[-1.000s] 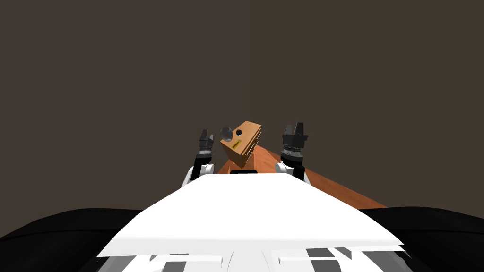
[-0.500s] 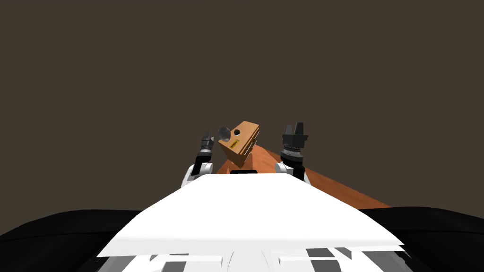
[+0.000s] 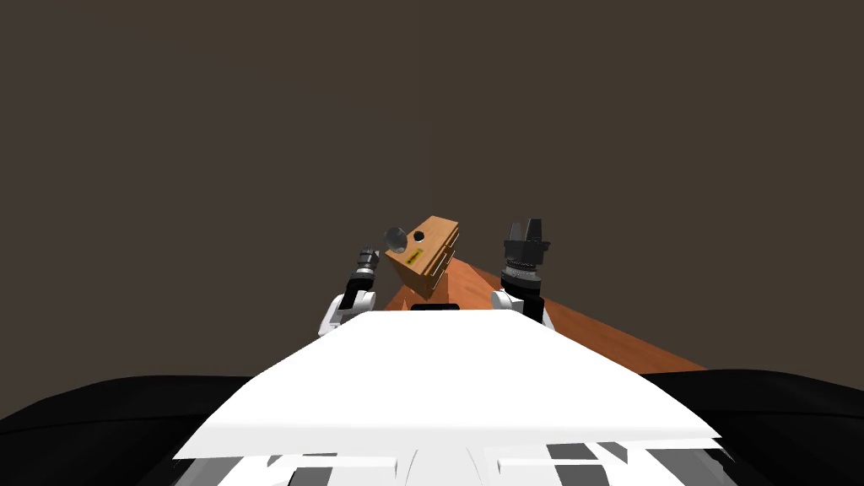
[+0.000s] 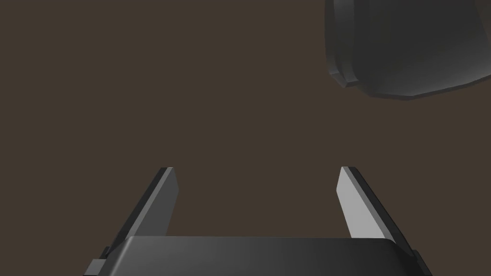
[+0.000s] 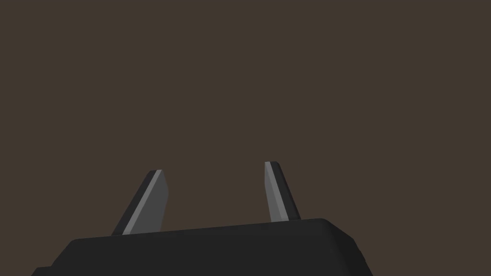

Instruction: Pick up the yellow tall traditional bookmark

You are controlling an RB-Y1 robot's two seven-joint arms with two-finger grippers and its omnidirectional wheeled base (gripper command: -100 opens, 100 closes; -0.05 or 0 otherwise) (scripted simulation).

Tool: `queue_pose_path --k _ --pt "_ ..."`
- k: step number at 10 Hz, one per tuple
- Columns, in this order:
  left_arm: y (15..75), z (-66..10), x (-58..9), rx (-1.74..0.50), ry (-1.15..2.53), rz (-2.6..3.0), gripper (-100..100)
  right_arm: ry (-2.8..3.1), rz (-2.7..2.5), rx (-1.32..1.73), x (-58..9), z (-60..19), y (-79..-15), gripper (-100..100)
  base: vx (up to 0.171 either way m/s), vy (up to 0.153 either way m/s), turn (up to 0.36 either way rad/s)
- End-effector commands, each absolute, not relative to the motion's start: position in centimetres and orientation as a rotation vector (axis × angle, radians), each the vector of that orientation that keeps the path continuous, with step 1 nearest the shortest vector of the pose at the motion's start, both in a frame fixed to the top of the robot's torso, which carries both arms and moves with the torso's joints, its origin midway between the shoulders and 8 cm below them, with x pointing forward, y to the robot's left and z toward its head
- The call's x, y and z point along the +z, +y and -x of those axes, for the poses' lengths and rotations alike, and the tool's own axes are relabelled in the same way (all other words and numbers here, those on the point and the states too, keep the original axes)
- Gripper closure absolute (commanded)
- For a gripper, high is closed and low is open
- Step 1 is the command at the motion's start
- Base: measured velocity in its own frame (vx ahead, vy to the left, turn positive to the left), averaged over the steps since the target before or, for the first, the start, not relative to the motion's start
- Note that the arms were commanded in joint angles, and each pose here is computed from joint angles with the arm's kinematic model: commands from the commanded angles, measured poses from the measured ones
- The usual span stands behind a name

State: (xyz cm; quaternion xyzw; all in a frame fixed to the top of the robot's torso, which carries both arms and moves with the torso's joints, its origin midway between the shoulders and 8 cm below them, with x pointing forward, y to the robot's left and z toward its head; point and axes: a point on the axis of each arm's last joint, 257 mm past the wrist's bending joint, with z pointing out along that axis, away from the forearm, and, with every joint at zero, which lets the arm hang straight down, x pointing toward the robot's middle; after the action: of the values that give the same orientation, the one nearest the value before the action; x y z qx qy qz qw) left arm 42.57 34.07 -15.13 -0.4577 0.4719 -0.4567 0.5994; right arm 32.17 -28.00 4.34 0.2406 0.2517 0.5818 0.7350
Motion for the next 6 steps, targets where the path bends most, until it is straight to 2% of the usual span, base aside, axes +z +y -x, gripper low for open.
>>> queue_pose_path --k 1,6 --pt "34.5 -42.8 -15.6 -1.045 1.106 1.082 -100 0.553 -0.529 1.279 4.3 -32.2 -28.0 0 -0.002 -0.021 0.009" --pt "40.1 -43.3 -21.0 -0.892 1.173 1.258 -100 0.553 -0.529 1.279 4.3 -32.2 -28.0 0 -0.007 -0.062 -0.062"
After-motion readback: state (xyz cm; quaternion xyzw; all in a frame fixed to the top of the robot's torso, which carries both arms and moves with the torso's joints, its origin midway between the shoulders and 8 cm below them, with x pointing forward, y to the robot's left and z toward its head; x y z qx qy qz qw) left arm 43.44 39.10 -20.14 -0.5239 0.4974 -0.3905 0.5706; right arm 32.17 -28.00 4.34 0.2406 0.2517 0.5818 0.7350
